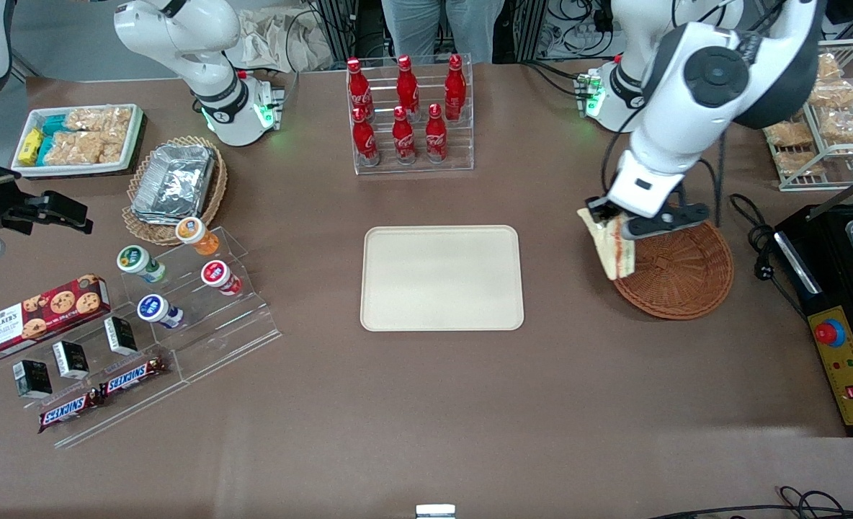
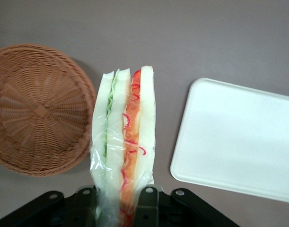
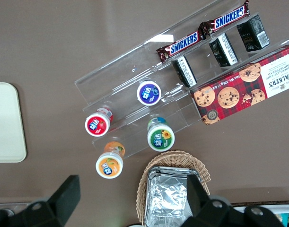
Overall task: Place sandwich from basket to tray
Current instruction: 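Lift the sandwich out of the basket with the left gripper, then carry the sandwich over the cream tray with the left gripper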
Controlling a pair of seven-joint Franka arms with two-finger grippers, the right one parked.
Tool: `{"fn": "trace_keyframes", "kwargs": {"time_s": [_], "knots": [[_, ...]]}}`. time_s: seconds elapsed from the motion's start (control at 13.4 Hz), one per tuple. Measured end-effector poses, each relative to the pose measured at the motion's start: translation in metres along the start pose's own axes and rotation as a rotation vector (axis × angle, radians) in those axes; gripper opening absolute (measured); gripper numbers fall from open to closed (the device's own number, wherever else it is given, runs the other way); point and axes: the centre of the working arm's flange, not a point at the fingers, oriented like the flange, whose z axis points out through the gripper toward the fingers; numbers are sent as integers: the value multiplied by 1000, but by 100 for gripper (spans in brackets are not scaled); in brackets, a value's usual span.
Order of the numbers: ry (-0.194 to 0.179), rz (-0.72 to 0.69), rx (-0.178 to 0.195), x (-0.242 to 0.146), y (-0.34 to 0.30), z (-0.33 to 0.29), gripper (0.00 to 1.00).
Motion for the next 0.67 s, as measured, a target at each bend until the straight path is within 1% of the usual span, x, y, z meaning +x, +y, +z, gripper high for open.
{"fn": "trace_keyframes", "kwargs": {"time_s": [0.07,0.15,0.3,0.37,0.67], "knots": [[2,46,-2,-1,14,-1,22],[-10,86,-4,1,27,-3,22],[-77,142,5,7,53,-7,22],[-94,165,12,10,70,-7,22],[-95,234,7,4,113,4,22]]}}
